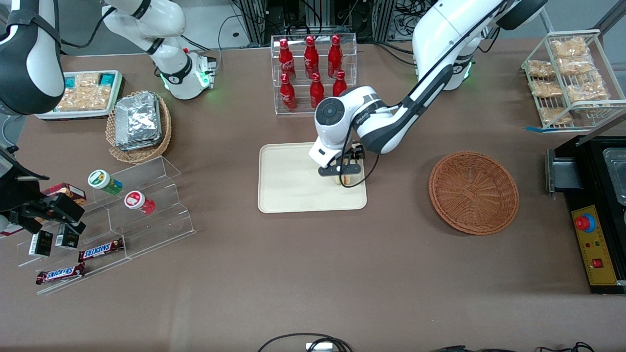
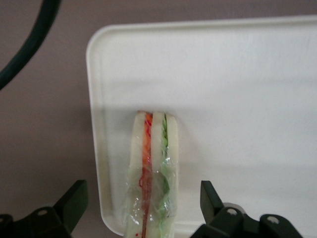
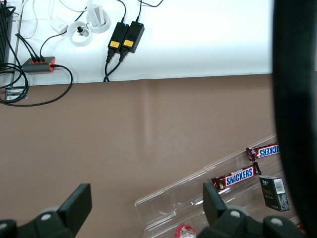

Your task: Place sandwich from basket to tray

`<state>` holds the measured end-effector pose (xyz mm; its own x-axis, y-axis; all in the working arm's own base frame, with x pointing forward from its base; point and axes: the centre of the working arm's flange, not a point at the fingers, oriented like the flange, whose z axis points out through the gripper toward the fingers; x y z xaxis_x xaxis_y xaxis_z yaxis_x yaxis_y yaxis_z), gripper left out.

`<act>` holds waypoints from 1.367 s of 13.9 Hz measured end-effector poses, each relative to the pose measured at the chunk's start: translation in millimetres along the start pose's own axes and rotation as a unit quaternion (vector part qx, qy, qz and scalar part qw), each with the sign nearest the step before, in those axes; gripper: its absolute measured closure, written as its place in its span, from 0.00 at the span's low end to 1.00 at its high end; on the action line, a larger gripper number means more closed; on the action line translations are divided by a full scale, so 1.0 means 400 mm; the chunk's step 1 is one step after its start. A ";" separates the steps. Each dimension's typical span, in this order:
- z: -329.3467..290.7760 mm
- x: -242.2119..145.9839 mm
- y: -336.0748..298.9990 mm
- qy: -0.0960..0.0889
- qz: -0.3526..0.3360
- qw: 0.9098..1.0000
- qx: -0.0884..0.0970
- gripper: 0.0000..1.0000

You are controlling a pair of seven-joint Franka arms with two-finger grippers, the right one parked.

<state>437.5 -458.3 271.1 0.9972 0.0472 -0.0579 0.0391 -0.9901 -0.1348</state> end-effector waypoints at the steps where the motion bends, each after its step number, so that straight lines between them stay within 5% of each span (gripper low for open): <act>1: -0.036 0.023 -0.002 0.004 -0.009 1.000 0.001 0.00; 8: -0.236 0.236 -0.176 0.044 -0.110 0.993 -0.004 0.00; 13: -0.324 0.307 -0.347 0.053 -0.169 0.984 0.017 0.00; 19: -0.362 0.368 -0.528 0.039 -0.178 0.982 0.047 0.00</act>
<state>585.2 -261.2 434.2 0.9234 0.3745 0.0845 0.3838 -0.8957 -0.2246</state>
